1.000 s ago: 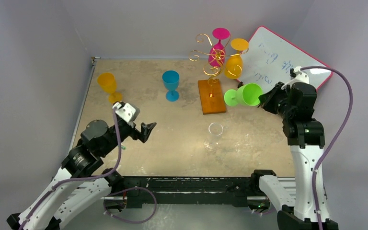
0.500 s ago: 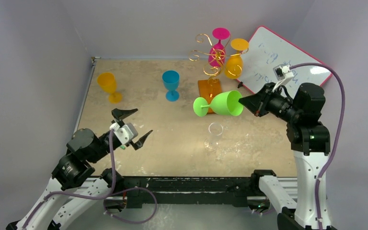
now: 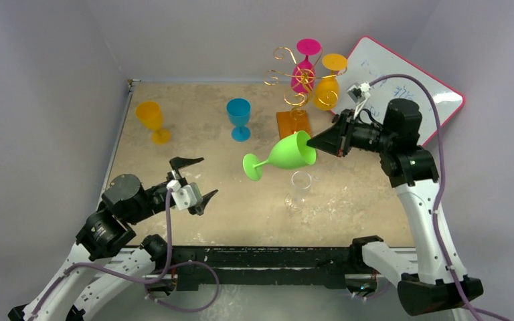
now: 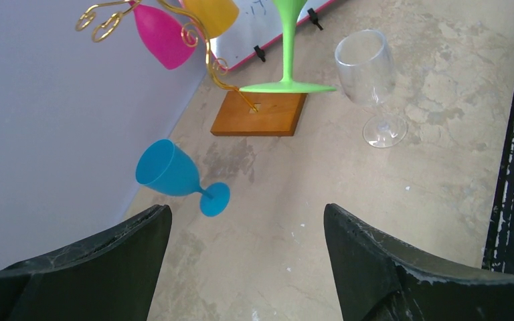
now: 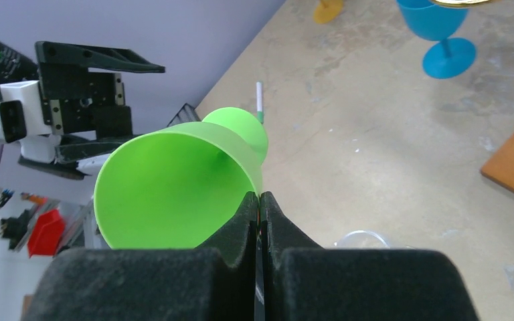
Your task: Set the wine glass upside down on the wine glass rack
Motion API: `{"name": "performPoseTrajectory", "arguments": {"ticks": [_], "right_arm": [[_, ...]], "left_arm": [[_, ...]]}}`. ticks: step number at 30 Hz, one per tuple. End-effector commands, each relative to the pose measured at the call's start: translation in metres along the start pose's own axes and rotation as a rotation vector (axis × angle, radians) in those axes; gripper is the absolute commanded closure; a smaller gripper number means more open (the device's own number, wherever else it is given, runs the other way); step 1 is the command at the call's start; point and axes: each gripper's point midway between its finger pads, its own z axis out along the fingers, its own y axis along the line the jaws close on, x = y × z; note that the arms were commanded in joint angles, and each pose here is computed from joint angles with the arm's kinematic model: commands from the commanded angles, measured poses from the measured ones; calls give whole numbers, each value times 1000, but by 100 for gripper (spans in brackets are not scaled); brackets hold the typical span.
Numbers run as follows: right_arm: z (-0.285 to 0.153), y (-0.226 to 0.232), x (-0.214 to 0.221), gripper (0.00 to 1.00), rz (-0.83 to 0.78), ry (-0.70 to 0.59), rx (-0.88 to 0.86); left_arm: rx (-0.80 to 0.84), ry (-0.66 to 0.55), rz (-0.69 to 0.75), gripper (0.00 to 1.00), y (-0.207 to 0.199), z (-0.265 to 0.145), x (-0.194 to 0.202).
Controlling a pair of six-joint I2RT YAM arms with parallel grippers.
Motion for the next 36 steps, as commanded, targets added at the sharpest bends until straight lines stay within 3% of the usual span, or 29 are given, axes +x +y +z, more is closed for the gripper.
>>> {"name": "performPoseTrajectory", "arguments": {"ticks": [1,10,24,29,36], "right_arm": [[13,27,-8,100,-53,10,-145],[43,45,-1,100,-38,75,-248],[64,55,8,100,-30,126,-313],[67,54,10,100,-28,134,-318],[72,51,10,100,-26,132,-309]], "left_arm": [[61,-64,58,17,-3,5,-18],[119,-92,72,19,-11,15,-20],[215,-82,97,34,-25,26,-12],[258,-70,109,49,-33,25,-8],[269,-57,121,84,-34,22,-6]]}}
